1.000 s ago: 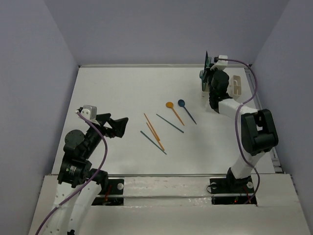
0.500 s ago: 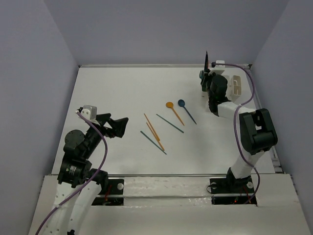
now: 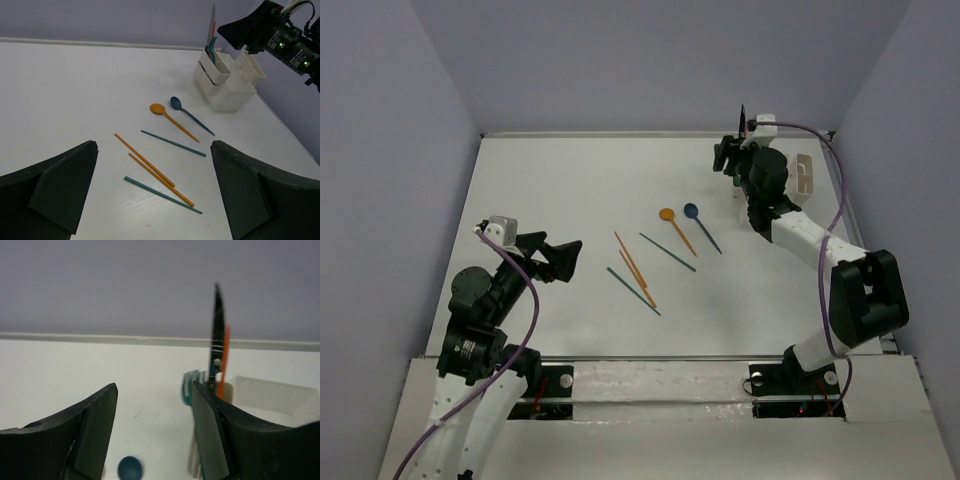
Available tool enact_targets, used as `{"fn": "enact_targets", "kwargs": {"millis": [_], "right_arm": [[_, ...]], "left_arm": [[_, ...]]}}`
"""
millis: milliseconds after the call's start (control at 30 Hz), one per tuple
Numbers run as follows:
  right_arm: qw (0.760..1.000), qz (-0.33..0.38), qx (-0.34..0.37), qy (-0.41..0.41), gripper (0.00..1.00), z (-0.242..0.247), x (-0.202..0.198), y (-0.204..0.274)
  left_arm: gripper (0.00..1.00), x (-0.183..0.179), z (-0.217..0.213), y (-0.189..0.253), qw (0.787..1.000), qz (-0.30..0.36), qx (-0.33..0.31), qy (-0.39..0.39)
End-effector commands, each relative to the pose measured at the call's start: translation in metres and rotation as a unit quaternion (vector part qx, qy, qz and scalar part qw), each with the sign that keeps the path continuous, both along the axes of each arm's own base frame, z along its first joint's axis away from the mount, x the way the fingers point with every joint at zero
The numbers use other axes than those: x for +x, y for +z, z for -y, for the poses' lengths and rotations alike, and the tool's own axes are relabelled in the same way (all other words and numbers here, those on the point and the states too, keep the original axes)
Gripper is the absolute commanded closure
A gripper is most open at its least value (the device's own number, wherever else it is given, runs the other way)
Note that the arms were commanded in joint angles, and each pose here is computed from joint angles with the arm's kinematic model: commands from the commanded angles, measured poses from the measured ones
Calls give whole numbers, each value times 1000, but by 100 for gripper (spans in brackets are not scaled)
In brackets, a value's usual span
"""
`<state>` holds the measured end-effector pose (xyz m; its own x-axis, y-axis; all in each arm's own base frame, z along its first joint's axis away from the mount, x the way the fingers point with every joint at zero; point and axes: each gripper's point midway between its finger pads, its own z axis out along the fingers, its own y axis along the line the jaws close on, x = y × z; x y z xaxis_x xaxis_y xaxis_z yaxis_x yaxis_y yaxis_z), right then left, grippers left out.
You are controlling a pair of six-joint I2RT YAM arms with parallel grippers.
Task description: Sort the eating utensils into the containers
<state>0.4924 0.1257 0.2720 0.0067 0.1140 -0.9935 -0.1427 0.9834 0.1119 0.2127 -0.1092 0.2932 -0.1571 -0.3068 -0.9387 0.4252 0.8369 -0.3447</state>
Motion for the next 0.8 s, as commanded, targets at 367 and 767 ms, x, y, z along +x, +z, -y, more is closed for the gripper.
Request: {"fn": "enact_targets", "kwargs": {"millis": [367, 767], "right_arm": [[934, -310, -75, 161, 41, -130, -66, -147], [895, -397, -94, 182, 43, -140, -72, -204]], "left_arm": [[1, 0, 3, 11, 1000, 24, -6, -8], [1, 0, 3, 12, 1000, 26, -5, -9]]}}
